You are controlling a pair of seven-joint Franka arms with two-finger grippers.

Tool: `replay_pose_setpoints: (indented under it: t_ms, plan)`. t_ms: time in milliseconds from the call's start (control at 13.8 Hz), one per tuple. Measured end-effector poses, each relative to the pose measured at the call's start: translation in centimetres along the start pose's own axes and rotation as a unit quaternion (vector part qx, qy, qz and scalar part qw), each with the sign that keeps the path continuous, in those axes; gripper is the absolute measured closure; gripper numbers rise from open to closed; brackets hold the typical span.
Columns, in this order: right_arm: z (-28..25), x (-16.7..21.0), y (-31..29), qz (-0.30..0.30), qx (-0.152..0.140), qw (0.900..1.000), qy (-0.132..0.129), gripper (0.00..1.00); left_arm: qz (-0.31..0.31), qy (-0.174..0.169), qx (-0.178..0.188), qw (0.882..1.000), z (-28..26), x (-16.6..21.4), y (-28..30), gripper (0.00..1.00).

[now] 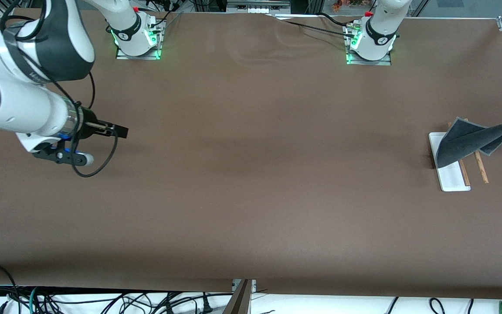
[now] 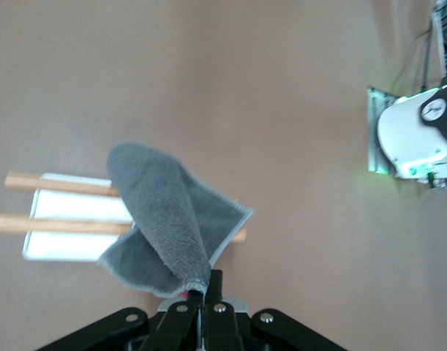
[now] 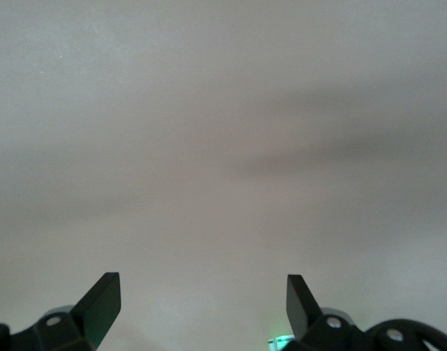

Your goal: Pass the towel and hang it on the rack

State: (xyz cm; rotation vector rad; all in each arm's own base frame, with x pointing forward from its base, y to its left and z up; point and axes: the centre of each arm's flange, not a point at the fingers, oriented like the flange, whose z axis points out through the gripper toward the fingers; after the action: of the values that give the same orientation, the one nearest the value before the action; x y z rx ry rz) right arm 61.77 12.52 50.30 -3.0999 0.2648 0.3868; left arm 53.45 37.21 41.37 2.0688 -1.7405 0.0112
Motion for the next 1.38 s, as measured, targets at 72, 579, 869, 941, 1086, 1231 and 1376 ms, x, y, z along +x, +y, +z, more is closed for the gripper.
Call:
replay_pose_setpoints:
  t_ms: [72, 579, 869, 941, 1086, 1231, 1376]
  plan:
    - [0.0, 0.5, 1.2, -0.01, 0.002, 1.0, 0.002, 0.0, 0.0, -0.001, 0.005, 1.0, 0.6, -1.3, -0.3, 0.98]
    - [0.5, 0.8, 10.4, 0.006, 0.009, 0.998, 0.064, 0.0, 0.009, -0.005, 0.032, 0.999, 4.6, -5.1, -3.4, 0.63]
    - [-3.0, -2.9, 12.4, -0.005, 0.01, 0.996, 0.093, 0.0, -0.027, -0.022, 0.071, 0.997, 0.2, -4.9, -2.7, 0.23]
    - [-4.0, -3.8, 13.1, -0.015, 0.012, 0.995, 0.102, 0.0, -0.037, -0.027, 0.079, 0.996, -0.9, -4.6, -2.3, 0.14]
    - [-5.8, -5.4, 14.7, -0.028, 0.015, 0.993, 0.117, 0.0, -0.063, -0.037, 0.093, 0.993, -3.1, -3.4, -1.4, 0.0]
    - [-6.5, -6.5, 15.5, -0.027, 0.016, 0.993, 0.115, 0.0, -0.102, -0.045, 0.087, 0.99, -4.7, -0.2, -0.9, 0.0]
    - [-6.4, -6.7, 15.4, -0.028, 0.016, 0.993, 0.112, 0.0, -0.148, -0.051, 0.08, 0.984, -4.9, 5.2, -2.2, 0.0]
